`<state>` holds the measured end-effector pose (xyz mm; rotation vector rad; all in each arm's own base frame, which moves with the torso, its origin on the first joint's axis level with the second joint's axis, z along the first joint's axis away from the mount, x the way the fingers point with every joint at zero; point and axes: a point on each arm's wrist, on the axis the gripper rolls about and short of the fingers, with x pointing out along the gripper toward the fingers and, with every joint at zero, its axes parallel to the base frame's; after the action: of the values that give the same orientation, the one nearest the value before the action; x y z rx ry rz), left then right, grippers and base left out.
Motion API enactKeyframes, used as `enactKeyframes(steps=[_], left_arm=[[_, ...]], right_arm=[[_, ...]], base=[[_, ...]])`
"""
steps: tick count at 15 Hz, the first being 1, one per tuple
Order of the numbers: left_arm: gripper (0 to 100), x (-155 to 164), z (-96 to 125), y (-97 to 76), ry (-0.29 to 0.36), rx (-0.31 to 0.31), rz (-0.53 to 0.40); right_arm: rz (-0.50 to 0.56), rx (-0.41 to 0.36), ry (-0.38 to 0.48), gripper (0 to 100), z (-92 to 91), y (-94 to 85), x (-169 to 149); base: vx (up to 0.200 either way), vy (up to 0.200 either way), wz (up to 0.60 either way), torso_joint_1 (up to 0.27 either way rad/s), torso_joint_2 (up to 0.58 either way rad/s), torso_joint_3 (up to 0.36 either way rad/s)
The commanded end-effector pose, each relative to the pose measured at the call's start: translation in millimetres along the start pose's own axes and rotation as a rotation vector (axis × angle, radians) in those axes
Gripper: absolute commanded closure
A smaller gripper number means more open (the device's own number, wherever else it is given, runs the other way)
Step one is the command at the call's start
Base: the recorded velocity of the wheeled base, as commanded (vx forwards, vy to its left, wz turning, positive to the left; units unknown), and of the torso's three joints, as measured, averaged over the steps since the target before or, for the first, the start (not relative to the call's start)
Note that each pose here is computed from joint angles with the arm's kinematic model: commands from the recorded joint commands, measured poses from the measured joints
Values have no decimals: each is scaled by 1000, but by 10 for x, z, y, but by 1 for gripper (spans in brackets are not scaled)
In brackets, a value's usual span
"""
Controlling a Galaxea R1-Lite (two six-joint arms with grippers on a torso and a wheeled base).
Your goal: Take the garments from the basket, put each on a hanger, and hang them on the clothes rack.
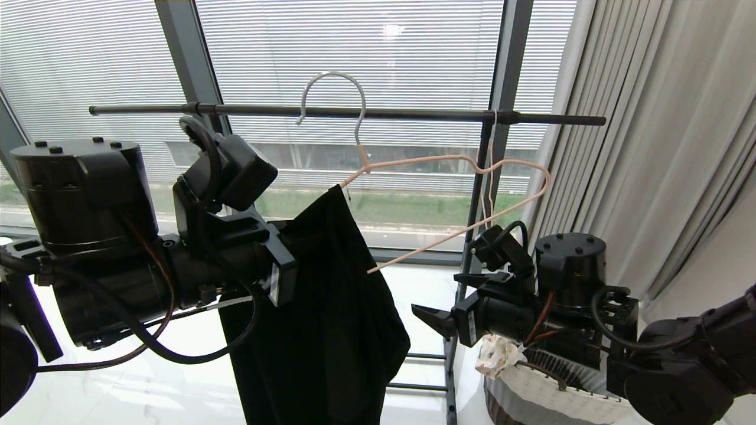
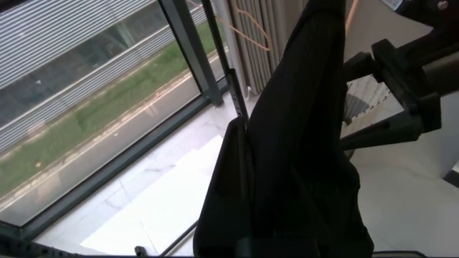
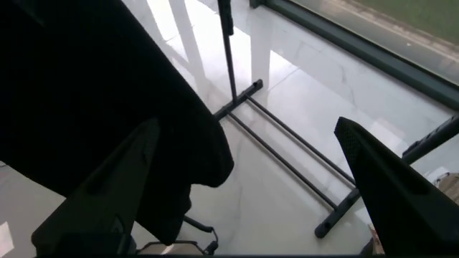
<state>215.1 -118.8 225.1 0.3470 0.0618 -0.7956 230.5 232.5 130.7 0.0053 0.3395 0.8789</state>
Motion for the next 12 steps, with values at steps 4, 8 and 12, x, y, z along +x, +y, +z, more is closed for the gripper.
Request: enactKeyframes(steps=[4, 8, 12], left_arm=[[100, 38, 5, -65, 2, 3, -22], [100, 35, 9, -68, 1, 4, -21], [100, 42, 1, -64, 5, 1, -18]], right_arm=[[54, -20, 40, 0, -117, 208, 113], [43, -22, 35, 0, -128, 208, 126], [72, -36, 55, 0, -187, 314, 100]], base=[[0, 0, 0, 0, 0, 0], [0, 0, 0, 0, 0, 0], [0, 0, 0, 0, 0, 0]])
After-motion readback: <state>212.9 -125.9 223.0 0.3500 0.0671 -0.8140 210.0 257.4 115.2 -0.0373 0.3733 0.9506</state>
